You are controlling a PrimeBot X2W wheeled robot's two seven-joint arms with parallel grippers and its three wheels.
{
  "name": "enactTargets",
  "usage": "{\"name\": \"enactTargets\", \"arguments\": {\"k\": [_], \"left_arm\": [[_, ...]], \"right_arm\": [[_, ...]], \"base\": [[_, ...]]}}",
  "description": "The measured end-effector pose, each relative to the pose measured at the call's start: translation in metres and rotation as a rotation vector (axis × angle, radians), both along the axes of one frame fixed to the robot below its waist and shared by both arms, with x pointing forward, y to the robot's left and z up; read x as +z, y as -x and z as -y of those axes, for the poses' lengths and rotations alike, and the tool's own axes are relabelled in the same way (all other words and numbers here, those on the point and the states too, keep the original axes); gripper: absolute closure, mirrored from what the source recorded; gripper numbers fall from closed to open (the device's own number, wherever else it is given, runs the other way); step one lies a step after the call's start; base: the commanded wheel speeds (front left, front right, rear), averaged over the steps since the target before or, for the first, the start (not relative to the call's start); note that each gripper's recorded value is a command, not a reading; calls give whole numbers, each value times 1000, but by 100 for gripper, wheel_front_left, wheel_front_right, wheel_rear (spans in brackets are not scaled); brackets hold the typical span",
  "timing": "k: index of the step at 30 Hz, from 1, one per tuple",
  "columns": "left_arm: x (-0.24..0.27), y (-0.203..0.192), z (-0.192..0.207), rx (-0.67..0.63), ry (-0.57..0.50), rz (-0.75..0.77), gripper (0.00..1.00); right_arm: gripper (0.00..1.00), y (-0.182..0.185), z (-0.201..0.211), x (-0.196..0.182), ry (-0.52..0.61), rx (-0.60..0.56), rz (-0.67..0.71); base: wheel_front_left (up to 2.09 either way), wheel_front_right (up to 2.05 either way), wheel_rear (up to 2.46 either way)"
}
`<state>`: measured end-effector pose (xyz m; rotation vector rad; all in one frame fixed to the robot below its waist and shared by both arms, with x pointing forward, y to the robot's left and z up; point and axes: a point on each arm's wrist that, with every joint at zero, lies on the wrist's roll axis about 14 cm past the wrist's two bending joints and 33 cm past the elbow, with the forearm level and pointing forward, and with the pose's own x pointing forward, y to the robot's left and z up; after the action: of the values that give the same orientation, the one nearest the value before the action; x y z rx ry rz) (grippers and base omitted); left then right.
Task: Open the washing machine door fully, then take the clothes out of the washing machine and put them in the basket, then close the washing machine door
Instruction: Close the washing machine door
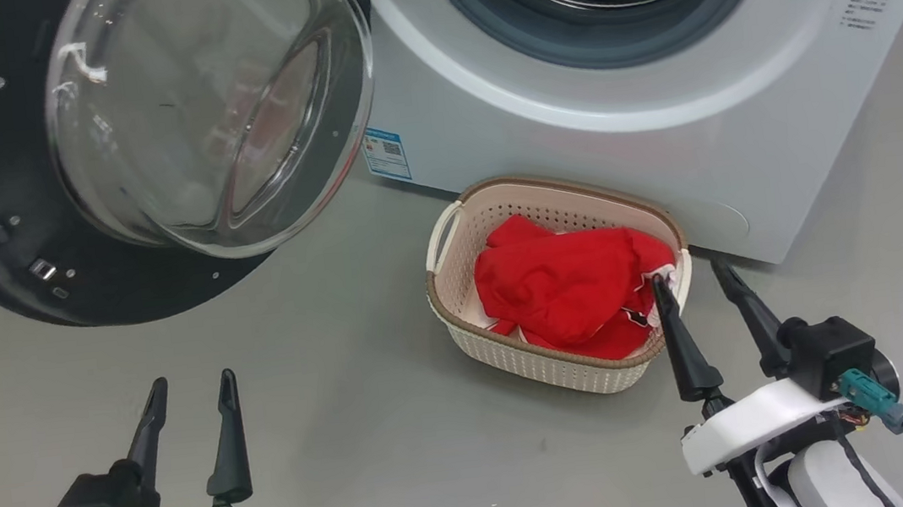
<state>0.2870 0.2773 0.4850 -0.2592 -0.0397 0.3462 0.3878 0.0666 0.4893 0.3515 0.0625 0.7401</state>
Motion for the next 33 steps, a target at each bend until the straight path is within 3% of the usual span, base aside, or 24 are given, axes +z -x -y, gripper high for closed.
{"name": "enactTargets", "arguments": {"k": [4,12,33], "left_arm": [[8,22,-22,94,-12,23,0],[14,43,-33,155,-14,46,0],[17,49,-36,176,-23,47,0]], "right_arm": [[0,16,-25,5,-6,88,8],[0,29,-41,9,0,148,24],[0,28,-47,4,2,169,8]], "base": [[0,0,0],[0,0,0],[0,0,0]]}}
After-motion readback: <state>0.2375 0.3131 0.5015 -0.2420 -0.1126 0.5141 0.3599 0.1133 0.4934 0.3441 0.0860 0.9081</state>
